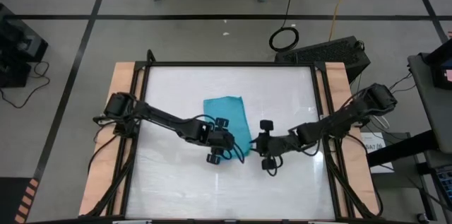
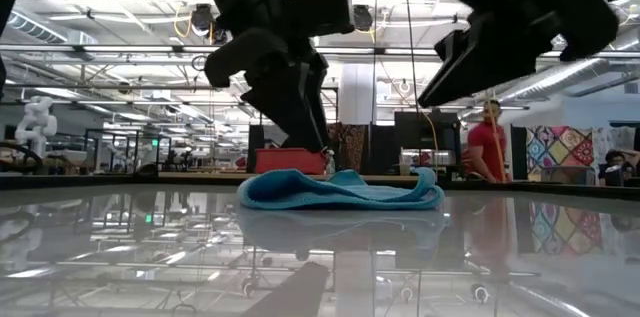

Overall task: Roll towel
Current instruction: Adjust the light blue towel, then roll the light blue towel

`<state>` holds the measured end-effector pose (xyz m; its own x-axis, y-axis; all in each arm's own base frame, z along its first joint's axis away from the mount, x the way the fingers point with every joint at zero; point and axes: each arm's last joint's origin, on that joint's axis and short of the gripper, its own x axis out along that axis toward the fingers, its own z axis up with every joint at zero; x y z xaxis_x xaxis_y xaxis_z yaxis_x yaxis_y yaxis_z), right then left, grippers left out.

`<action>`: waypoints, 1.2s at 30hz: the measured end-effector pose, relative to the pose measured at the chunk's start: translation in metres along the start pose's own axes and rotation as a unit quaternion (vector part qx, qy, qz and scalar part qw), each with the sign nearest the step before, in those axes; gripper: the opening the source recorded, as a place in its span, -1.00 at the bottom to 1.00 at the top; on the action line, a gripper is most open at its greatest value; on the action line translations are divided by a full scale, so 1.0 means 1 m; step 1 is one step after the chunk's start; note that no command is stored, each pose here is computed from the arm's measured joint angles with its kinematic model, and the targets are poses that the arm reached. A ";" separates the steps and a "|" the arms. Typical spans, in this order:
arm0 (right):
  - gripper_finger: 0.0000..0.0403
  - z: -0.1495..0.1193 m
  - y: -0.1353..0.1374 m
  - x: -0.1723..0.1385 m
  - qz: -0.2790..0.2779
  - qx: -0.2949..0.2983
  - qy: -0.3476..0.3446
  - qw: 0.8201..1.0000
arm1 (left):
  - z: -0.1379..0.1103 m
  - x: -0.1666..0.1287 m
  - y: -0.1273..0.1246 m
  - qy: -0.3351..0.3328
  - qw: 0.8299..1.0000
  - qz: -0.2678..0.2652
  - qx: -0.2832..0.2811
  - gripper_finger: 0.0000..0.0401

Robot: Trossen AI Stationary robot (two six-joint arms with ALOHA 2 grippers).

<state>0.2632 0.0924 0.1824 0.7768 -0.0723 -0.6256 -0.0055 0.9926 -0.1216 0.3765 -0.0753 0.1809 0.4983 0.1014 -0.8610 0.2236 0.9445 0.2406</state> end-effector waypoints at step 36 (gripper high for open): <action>-0.48 -0.021 0.039 0.041 0.070 0.010 -0.009 0.997 | -0.014 0.012 -0.062 0.065 0.994 -0.033 0.079 -0.05</action>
<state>0.2818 0.1264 0.1360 0.7806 0.0694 -0.6212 -0.1029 0.9945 -0.0182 0.3571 -0.1284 0.1498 0.3675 0.0907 -0.9256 0.3859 0.8906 0.2405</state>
